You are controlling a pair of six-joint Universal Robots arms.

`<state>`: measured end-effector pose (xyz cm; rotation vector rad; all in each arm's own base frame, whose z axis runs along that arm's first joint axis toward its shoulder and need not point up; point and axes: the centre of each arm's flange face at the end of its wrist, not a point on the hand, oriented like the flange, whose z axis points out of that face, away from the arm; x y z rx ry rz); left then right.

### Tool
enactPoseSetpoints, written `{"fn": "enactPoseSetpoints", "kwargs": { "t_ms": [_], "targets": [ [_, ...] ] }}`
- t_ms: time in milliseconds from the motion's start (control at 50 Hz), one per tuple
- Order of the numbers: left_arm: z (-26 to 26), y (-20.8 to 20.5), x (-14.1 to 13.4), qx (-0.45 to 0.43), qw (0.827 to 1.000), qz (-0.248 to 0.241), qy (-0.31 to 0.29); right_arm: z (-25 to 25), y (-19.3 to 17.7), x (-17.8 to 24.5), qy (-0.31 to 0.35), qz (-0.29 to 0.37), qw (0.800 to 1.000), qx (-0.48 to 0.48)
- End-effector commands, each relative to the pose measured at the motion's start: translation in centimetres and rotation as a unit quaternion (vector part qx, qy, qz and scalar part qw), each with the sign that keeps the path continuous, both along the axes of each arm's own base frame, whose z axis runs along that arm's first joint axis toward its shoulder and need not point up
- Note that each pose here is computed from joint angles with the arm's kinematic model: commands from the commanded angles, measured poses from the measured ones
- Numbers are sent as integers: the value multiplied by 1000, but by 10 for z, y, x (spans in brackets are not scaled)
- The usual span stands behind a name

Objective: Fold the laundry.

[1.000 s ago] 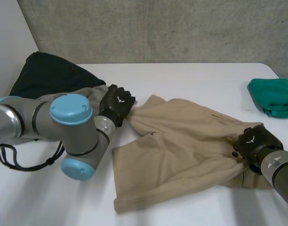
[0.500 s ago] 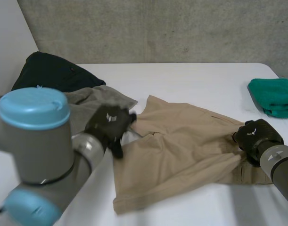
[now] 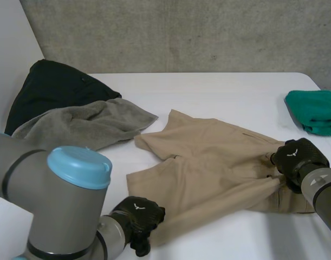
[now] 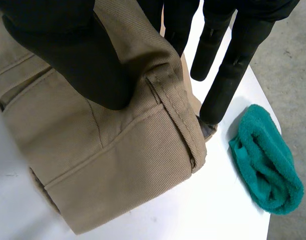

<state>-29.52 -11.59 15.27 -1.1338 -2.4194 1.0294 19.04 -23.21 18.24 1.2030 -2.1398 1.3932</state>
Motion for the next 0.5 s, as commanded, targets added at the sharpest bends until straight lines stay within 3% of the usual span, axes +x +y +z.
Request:
{"fn": "enactPoseSetpoints", "kwargs": {
  "t_ms": [20,100,140,180,360,500],
  "targets": [
    [11,-3,-1,-32,999,4,0,1,27,-7,30,16,998,44],
    [26,22,17,-6,997,-44,-69,-6,63,-17,115,71,982,128],
    [34,39,25,19,988,-92,-122,-5,67,-26,140,74,975,155],
    [40,43,27,19,985,-110,-135,-2,59,-32,134,60,978,147],
    [62,-2,-12,-118,989,-85,-30,11,25,-42,92,18,991,94],
    [65,-75,-56,-241,970,-23,33,18,-31,-33,22,-8,1000,-9]
  ]
}}
